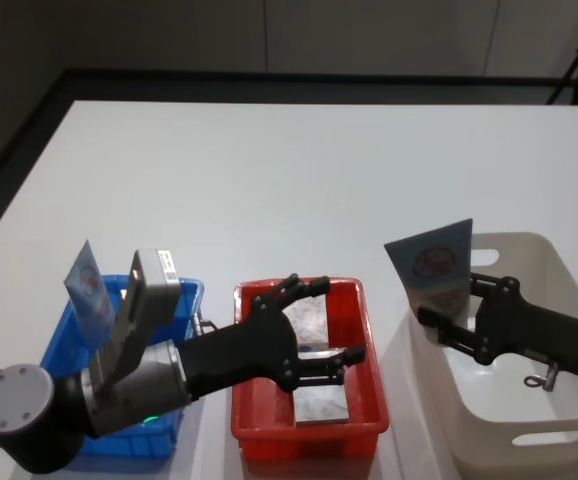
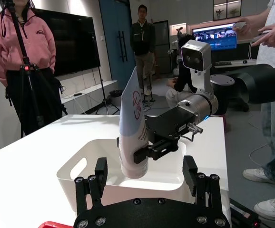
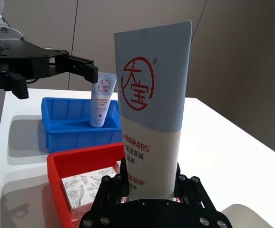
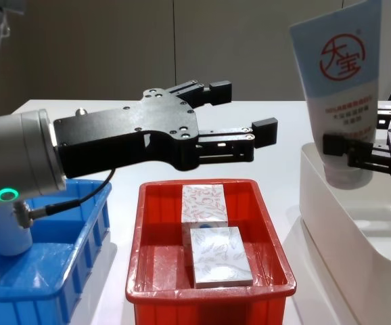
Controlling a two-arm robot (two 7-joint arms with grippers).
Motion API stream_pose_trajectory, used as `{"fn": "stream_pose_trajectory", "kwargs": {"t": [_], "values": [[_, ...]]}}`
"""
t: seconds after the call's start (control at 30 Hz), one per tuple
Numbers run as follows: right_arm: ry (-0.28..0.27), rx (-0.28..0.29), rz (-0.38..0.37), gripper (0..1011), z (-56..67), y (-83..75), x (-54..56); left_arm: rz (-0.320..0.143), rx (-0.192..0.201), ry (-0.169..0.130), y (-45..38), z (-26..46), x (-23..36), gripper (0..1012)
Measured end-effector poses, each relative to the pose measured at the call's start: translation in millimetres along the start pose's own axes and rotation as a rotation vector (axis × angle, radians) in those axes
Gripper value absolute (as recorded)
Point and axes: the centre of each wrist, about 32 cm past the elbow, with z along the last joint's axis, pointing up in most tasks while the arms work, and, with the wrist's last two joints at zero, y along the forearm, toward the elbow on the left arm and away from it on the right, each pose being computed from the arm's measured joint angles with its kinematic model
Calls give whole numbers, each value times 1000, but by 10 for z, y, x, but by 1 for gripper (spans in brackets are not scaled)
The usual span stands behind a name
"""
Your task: Bimanual collaborative sorting of washing and personal care products
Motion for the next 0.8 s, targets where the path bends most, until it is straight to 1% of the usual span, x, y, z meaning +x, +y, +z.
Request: {"fn": "stream_pose_trajectory", "kwargs": {"t": [0.37, 0.8], "values": [[-1, -13, -70, 482, -14, -61, 40, 0, 0, 0, 0, 0, 0, 1002], [4, -42, -201, 482, -52, -170, 142, 0, 0, 0, 0, 0, 0, 1002]]}}
